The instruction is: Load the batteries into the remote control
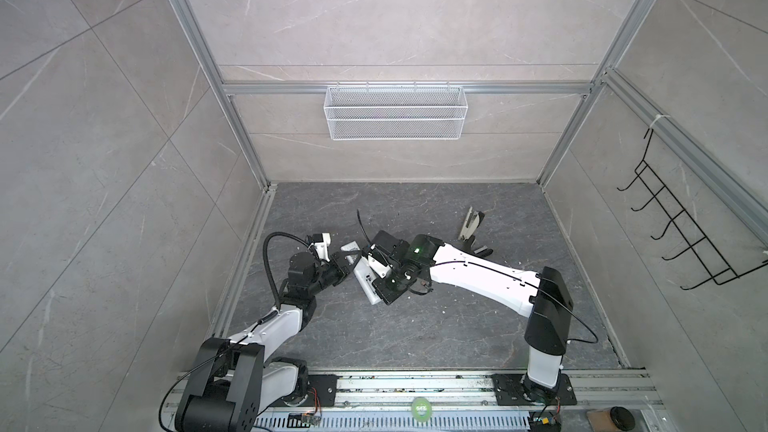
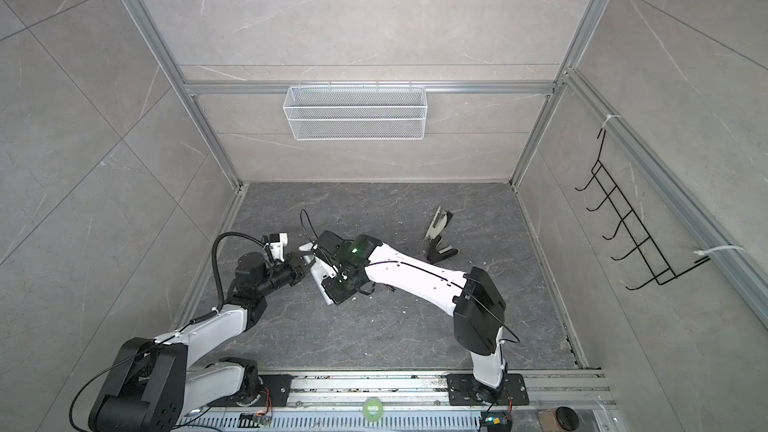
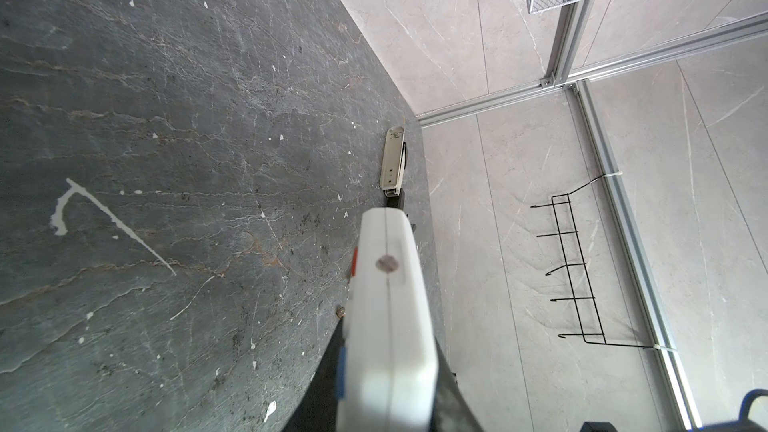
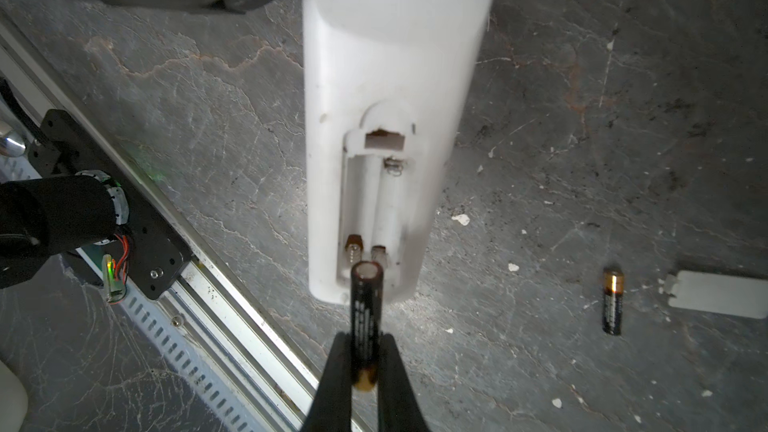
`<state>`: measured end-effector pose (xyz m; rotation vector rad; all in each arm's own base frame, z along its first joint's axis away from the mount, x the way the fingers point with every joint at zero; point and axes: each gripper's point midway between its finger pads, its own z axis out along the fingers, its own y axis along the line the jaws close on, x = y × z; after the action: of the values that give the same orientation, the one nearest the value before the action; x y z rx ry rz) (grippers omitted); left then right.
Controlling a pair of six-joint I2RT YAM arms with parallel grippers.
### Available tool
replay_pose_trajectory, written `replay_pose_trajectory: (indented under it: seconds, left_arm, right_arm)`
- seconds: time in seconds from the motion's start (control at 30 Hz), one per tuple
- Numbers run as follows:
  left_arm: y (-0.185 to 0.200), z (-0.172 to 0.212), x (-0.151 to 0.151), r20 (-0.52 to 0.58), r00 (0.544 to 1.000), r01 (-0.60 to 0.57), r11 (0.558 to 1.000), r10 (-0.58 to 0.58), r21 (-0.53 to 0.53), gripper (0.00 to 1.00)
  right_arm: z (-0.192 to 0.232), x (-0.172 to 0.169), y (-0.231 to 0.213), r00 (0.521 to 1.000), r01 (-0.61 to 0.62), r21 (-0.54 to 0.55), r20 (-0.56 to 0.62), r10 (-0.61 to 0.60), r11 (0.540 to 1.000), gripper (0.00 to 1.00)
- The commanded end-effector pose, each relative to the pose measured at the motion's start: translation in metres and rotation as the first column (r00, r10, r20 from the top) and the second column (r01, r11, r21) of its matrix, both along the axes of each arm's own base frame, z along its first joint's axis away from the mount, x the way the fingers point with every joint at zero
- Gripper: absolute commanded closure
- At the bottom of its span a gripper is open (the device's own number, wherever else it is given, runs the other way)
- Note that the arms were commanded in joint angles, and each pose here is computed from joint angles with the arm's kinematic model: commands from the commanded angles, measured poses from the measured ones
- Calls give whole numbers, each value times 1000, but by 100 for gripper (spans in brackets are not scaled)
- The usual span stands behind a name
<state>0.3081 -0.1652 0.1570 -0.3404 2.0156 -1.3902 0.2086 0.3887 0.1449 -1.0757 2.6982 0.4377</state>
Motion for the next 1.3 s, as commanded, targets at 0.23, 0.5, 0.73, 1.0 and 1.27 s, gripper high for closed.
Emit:
replay_pose_trajectory:
  seconds: [0.23,0.5,0.73,1.0,1.27]
  left_arm:
    - [-3,10,-2,56,998,13,999,-11,-29,100]
    - [-4,11,-4,60,998,17,999,-15,-30,100]
    - [-5,11,-4,59,998,20,999,-18,-30,100]
    - [-5,12,-5,64,998,20,999,-18,-31,100]
    - [-5,13,-5,70,997,20,999,-17,-33,100]
  right_arm:
    - [-10,0,4,1000,1,-38,-20,-2,999,100]
    - [-18,5,3,1000,-6,-81,-11,5,997,100]
    - [-21,8,5,1000,-3,-88,-4,2,996,100]
    - [-26,13,6,1000,-7,-117,5,7,993,100]
    - [-29,18,6,1000,2,-147,21,1,989,100]
